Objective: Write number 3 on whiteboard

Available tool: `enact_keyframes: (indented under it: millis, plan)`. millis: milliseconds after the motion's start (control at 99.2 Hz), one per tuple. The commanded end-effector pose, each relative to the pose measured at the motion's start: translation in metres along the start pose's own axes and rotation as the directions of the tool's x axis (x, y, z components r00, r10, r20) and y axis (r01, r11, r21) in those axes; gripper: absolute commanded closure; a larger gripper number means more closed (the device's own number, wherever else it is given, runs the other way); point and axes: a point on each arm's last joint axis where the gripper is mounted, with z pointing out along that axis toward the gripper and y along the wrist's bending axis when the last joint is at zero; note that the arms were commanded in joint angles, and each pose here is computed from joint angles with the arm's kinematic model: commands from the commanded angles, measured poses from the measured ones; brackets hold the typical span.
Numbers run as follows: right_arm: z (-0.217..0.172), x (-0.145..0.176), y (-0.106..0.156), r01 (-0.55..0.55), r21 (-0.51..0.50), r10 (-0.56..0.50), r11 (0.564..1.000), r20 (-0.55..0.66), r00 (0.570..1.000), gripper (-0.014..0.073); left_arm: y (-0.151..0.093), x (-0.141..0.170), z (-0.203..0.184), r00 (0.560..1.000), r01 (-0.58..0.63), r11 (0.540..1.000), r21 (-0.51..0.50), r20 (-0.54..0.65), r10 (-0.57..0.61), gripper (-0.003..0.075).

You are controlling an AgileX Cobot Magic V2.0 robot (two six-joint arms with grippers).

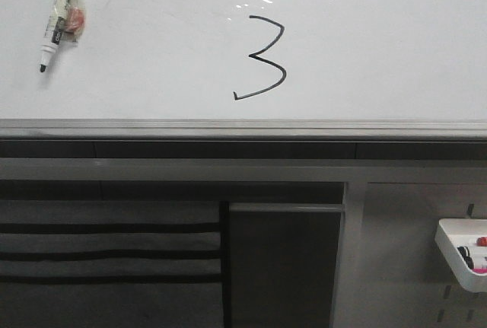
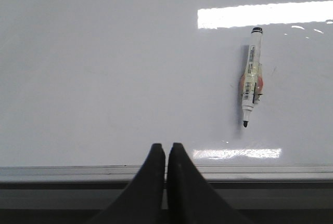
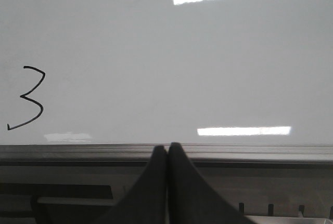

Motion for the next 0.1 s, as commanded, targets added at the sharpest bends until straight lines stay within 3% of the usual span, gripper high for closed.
enact_keyframes:
  millis: [0, 91]
  plan:
    - [-0.0014, -0.0024, -0.0001, 0.006, 0.001, -0.006, 1.000, 0.088, 0.996, 0.0669, -0.0002, -0.0088, -0.0031, 0.994, 0.007, 1.000, 0.006, 0.111, -0.008, 0.0738]
    - [-0.0014, -0.0024, -0.0001, 0.006, 0.001, -0.006, 1.000, 0.088, 0.996, 0.0669, -0.0002, -0.0088, -0.0031, 0.994, 0.007, 1.000, 0.006, 0.111, -0.008, 0.0738]
